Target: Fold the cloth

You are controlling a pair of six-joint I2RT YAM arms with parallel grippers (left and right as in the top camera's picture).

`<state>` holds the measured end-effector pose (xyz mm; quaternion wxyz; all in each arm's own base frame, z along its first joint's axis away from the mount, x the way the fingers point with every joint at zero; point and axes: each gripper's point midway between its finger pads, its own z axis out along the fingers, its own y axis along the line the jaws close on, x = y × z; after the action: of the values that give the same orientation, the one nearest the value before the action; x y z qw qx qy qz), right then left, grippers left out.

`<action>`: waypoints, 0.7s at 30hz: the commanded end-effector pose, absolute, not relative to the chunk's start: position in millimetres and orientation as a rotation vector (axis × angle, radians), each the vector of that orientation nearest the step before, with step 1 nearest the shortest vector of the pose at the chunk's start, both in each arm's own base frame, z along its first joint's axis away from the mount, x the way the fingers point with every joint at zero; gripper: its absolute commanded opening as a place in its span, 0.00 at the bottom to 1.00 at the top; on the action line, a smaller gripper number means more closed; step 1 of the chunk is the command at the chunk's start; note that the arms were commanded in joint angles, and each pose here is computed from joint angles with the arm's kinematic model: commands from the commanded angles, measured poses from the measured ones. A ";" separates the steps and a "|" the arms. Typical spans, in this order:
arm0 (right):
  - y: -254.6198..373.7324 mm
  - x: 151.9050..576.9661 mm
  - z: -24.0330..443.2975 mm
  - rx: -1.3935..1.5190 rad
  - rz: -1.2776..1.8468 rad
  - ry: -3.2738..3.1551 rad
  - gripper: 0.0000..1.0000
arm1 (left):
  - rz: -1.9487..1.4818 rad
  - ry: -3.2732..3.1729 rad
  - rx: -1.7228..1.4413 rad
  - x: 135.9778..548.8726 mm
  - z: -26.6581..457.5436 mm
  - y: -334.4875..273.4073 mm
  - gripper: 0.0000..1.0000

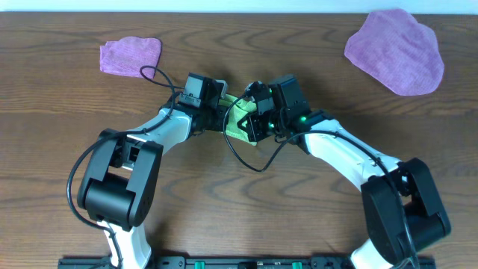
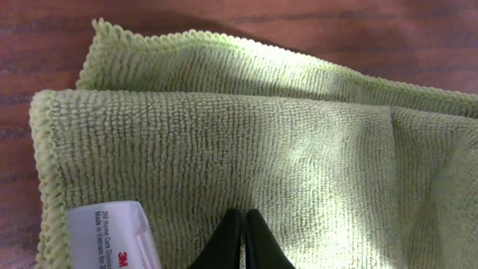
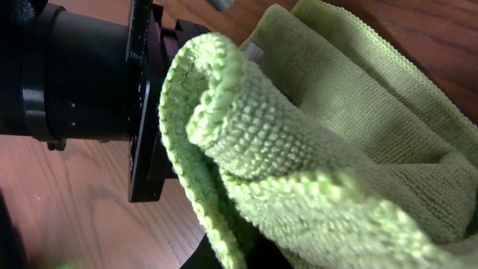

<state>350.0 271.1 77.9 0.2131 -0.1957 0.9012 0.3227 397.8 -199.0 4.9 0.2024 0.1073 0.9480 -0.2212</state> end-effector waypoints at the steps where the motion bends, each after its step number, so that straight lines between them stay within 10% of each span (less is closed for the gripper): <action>1: 266.7 360.0 90.0 -0.550 0.861 2.461 0.02 | -0.630 2.655 0.295 399.0 5.4 -202.3 0.06; 21: 239.0 376.0 98.4 -0.506 0.836 2.438 0.02 | -0.520 2.707 0.494 364.4 -6.7 -233.5 0.06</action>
<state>367.1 242.9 75.4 0.2259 -0.1771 0.9087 0.3031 371.8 -235.8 1.8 0.1849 0.1633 0.9496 -0.1934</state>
